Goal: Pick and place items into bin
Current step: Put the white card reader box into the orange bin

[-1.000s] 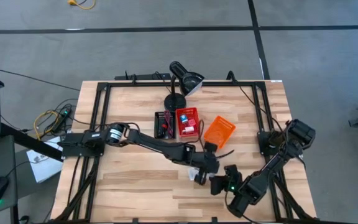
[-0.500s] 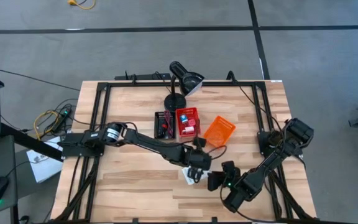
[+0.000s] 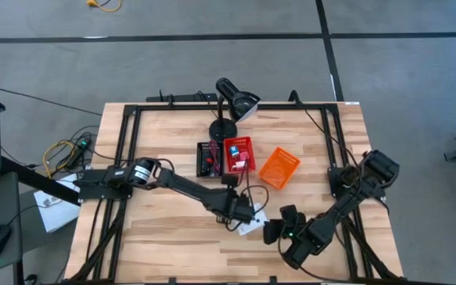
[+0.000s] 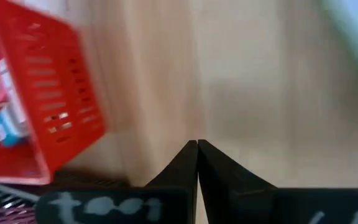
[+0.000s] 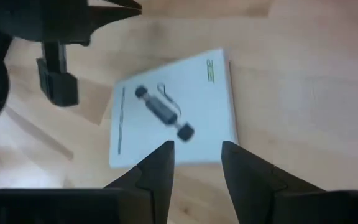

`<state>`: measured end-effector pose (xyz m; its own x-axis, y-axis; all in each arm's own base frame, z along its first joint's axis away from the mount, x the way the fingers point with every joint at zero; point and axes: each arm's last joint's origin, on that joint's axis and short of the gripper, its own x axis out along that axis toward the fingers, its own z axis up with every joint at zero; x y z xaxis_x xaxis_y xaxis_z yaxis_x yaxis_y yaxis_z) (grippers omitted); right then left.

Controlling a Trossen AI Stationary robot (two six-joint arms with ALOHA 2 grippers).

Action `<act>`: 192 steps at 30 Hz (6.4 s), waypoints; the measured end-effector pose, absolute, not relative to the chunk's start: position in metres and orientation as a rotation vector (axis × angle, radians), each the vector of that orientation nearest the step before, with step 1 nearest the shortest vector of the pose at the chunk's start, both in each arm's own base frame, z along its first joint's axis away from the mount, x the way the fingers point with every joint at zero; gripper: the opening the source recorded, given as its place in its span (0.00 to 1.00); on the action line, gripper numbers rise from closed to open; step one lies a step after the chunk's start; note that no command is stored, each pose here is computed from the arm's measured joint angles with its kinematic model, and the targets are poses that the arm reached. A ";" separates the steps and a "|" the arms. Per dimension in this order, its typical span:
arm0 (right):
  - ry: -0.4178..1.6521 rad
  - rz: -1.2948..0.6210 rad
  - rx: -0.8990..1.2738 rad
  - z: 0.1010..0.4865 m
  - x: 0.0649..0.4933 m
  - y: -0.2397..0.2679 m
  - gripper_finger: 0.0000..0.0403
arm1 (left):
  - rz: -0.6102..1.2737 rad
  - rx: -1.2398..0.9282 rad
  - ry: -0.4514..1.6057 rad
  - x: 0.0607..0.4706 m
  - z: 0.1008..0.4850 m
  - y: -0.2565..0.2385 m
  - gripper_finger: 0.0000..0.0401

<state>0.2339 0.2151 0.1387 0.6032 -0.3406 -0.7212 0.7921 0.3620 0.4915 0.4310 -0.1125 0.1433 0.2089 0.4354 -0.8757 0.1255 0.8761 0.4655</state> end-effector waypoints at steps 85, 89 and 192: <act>0.614 -0.779 1.064 0.099 0.223 0.190 0.31 | -0.139 0.076 0.774 0.366 0.132 -0.120 0.00; 0.614 -0.780 1.065 0.099 0.224 0.190 0.31 | -0.155 0.078 0.730 0.368 0.136 -0.122 0.00; 0.980 -0.711 0.574 0.190 0.246 0.001 0.13 | 0.273 0.135 0.732 0.333 0.199 -0.101 0.00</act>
